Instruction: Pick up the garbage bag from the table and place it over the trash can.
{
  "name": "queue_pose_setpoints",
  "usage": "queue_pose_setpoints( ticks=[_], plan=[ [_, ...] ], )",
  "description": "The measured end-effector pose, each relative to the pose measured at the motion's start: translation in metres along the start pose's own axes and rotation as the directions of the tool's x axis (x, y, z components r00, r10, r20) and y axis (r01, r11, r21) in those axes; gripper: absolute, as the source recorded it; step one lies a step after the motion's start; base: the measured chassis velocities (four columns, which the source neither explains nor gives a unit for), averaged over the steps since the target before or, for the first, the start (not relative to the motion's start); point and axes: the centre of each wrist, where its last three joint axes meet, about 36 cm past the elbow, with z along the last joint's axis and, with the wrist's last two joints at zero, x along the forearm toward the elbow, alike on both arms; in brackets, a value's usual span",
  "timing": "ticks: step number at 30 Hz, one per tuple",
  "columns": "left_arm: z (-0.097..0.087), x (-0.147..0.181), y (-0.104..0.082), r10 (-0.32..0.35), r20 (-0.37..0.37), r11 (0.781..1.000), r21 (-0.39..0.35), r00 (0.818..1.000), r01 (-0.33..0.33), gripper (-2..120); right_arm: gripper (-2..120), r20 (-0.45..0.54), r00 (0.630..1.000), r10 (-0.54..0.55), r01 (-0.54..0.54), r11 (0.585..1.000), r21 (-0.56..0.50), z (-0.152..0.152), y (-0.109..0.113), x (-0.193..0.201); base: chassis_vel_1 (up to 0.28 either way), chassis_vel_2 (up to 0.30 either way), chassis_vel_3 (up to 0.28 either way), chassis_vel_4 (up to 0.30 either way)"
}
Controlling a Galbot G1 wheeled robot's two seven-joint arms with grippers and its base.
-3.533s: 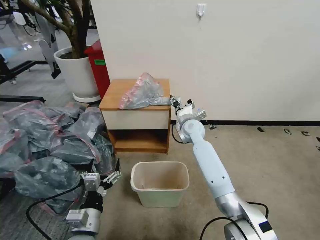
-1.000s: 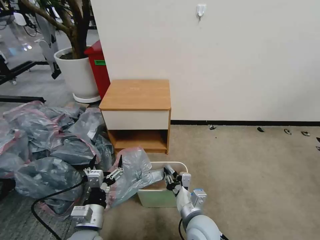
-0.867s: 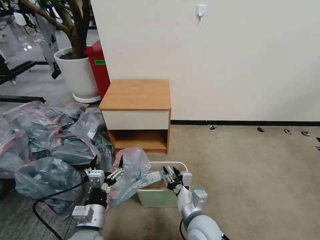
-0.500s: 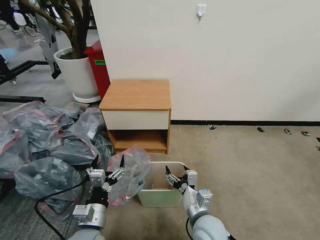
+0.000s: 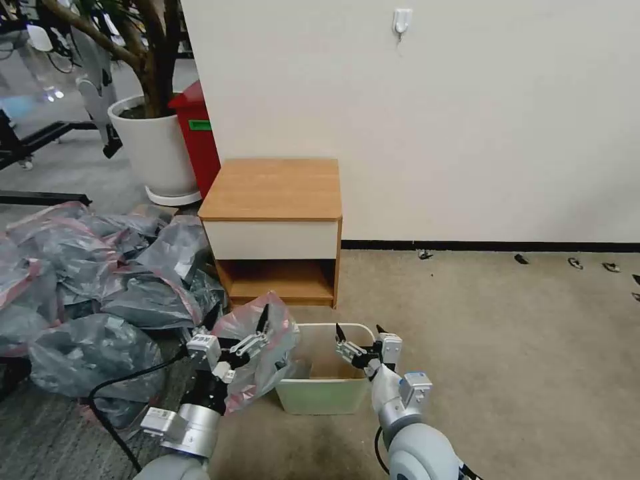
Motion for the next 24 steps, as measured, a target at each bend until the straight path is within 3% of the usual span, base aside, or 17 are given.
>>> queue_pose_setpoints(
  ticks=[3,6,7,9,10,12,18,20,24],
  plan=[
    [0.003,0.001,0.004,-0.009,-0.046,0.999,0.051,0.999,0.012,100,100,0.003,1.0,0.006,-0.006,1.0,-0.005,0.0,-0.001,0.001,0.0,0.0,0.0,0.0],
    [-0.003,0.001,0.009,-0.008,-0.068,0.986,0.164,0.998,0.02,100,100,0.005,1.0,0.014,-0.014,1.0,-0.009,0.0,-0.002,0.002,0.0,0.0,0.0,0.0],
    [-0.003,0.001,0.009,-0.008,-0.068,0.986,0.164,0.998,0.02,100,100,0.005,1.0,0.014,-0.014,1.0,-0.009,0.0,-0.002,0.002,0.0,0.0,0.0,0.0],
    [-0.01,-0.001,0.014,0.015,-0.105,0.967,0.254,0.994,0.012,100,100,0.007,1.0,0.018,-0.018,1.0,-0.012,0.0,-0.003,0.002,0.0,0.0,0.0,0.0],
    [-0.01,-0.001,0.014,0.015,-0.105,0.967,0.254,0.994,0.012,100,100,0.007,1.0,0.018,-0.018,1.0,-0.012,0.0,-0.003,0.002,0.0,0.0,0.0,0.0],
    [-0.011,-0.002,0.019,0.031,-0.14,0.943,0.333,0.99,0.017,100,99,0.008,1.0,0.022,-0.022,1.0,-0.014,0.0,-0.004,0.002,0.0,0.0,0.0,0.0],
    [-0.01,-0.005,0.022,-0.021,-0.174,0.933,0.352,0.984,0.082,100,99,0.011,0.999,0.03,-0.03,0.999,-0.014,0.0,-0.006,0.002,0.0,0.0,0.0,0.0],
    [-0.016,-0.007,0.024,-0.072,-0.194,0.941,0.313,0.978,0.131,100,99,0.012,0.999,0.038,-0.038,0.999,-0.011,0.0,-0.01,0.003,0.0,0.0,0.0,0.0],
    [-0.019,-0.007,0.025,-0.106,-0.252,0.95,0.261,0.962,0.173,100,99,0.01,0.999,0.04,-0.04,0.999,-0.011,0.002,-0.01,0.003,0.0,0.0,0.0,0.0]
  ],
)
